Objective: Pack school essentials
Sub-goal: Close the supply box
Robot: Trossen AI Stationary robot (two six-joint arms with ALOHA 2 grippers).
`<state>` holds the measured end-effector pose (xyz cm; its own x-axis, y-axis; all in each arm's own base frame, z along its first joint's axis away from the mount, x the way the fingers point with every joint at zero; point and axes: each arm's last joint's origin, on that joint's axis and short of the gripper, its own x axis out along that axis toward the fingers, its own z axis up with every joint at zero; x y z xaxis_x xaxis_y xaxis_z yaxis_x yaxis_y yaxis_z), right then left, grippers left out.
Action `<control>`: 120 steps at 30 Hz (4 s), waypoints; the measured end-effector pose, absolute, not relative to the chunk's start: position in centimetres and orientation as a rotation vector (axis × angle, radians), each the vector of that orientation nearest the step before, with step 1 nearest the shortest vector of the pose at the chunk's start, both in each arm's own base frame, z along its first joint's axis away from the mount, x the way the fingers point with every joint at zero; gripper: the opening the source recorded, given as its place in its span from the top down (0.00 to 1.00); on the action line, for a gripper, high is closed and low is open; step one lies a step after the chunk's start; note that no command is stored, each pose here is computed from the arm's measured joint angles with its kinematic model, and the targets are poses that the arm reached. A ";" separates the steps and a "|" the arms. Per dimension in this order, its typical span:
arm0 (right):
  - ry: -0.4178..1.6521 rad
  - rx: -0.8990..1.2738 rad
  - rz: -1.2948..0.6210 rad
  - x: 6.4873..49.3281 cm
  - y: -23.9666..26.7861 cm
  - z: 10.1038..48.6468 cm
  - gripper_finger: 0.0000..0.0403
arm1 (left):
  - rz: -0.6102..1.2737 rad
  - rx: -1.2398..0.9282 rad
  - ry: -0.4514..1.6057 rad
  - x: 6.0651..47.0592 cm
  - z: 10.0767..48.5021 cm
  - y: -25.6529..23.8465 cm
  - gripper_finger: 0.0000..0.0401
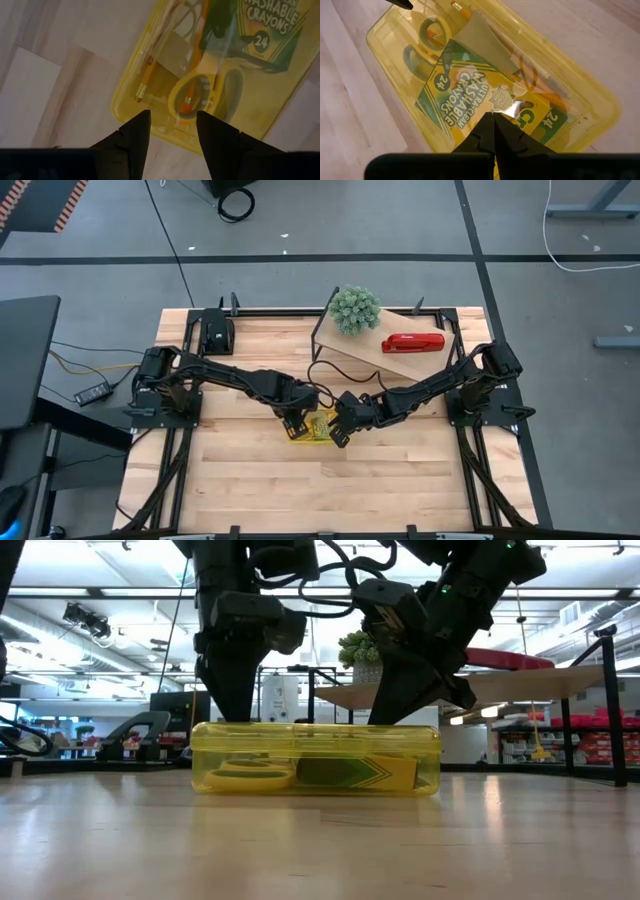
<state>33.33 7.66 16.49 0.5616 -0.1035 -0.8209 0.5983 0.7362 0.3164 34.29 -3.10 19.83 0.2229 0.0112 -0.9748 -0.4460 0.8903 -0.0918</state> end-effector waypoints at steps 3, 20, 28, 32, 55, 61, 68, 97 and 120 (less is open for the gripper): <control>0.887 0.625 -0.445 33.3 7.7 16.5 0.99 | 0.334 -0.385 1.313 34.3 19.8 -3.1 0.57; 0.887 0.629 -0.446 33.3 7.6 16.5 0.99 | 0.373 -0.371 1.295 34.4 19.8 -2.4 0.57; 0.895 0.614 -0.440 33.3 7.6 16.5 0.99 | 0.358 -0.351 1.296 34.3 19.8 -3.4 0.57; 0.896 0.612 -0.442 33.3 7.6 16.5 0.99 | 0.352 -0.352 1.298 34.3 19.8 -3.8 0.57; 0.892 0.607 -0.449 33.3 7.6 16.5 0.99 | 0.359 -0.373 1.298 34.3 19.8 -3.8 0.57; 0.891 0.608 -0.448 33.3 7.6 16.5 0.99 | 0.370 -0.407 1.301 34.0 20.0 -3.8 0.57; 0.894 0.606 -0.450 33.3 7.6 16.4 0.99 | 0.343 -0.414 1.246 34.5 22.4 -3.9 0.57; 0.876 0.592 -0.442 33.8 7.7 17.1 0.99 | 0.301 -0.360 1.150 35.7 27.1 -4.1 0.57; 0.845 0.608 -0.377 33.3 9.5 18.4 0.77 | 0.302 -0.358 1.151 35.7 27.1 -4.1 0.57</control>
